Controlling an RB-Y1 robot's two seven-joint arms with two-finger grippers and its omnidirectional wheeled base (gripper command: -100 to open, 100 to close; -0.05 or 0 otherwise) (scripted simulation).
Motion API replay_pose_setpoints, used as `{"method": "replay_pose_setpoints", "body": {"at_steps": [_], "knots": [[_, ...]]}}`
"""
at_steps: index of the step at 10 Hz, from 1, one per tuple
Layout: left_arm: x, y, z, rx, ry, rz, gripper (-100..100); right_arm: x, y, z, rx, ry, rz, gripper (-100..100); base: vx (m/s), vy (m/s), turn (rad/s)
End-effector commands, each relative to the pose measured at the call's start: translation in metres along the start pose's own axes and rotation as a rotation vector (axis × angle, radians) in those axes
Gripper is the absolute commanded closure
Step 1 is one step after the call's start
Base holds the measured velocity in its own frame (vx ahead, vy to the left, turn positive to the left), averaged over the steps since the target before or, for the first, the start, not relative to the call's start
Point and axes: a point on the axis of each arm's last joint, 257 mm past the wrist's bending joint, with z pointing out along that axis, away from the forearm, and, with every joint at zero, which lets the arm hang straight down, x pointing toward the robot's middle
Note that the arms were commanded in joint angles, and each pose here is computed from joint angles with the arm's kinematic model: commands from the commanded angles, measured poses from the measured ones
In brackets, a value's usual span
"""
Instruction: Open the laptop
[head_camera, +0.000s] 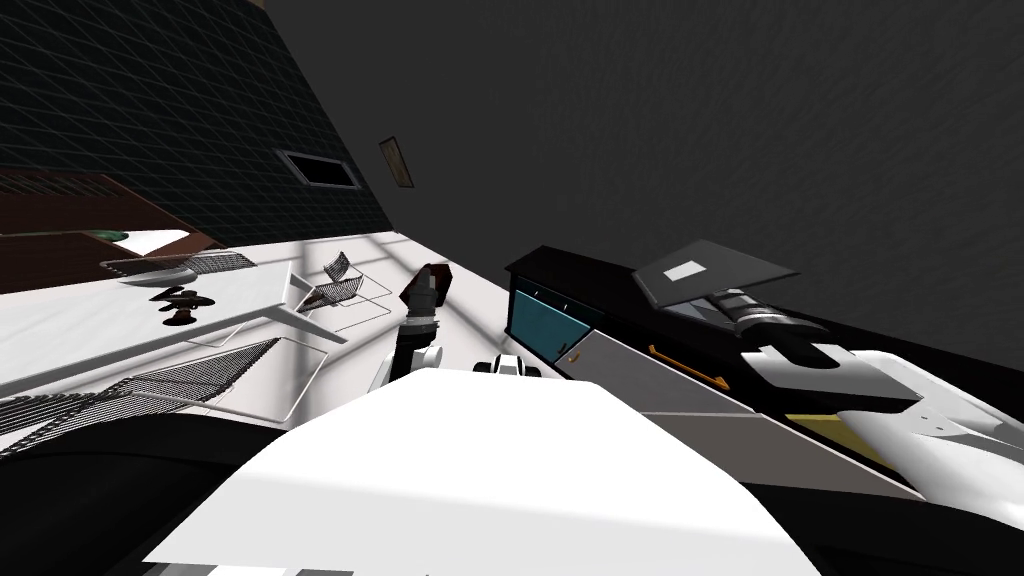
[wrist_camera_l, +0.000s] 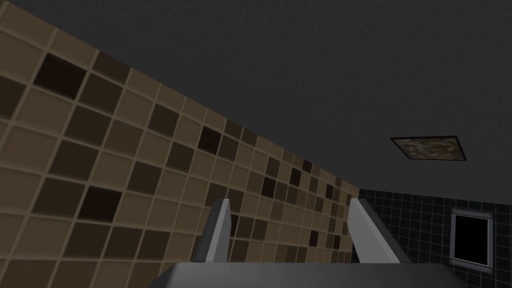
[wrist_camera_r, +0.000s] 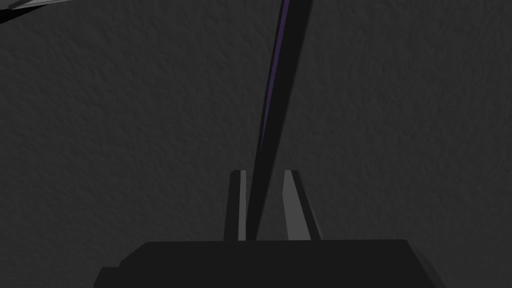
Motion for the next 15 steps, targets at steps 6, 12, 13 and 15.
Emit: {"method": "replay_pose_setpoints", "body": {"at_steps": [6,12,13,15], "knots": [[0.0,0.0,0.0,0.0,0.0,0.0,0,0.05,-0.023,-0.002,0.025,0.001,0.235,100,-0.022,-0.022,0.011],[0.0,0.0,0.0,0.0,0.0,0.0,0,0.056,-0.027,0.0,0.037,-0.006,0.364,-100,-0.016,-0.026,0.019],[0.0,0.0,0.0,0.0,0.0,0.0,0,0.044,-0.023,0.002,0.038,-0.008,0.362,-100,-0.014,0.022,0.014],[0.0,0.0,0.0,0.0,0.0,0.0,0,0.033,-0.02,0.004,0.039,-0.009,0.361,-100,-0.011,0.011,0.007]]}}
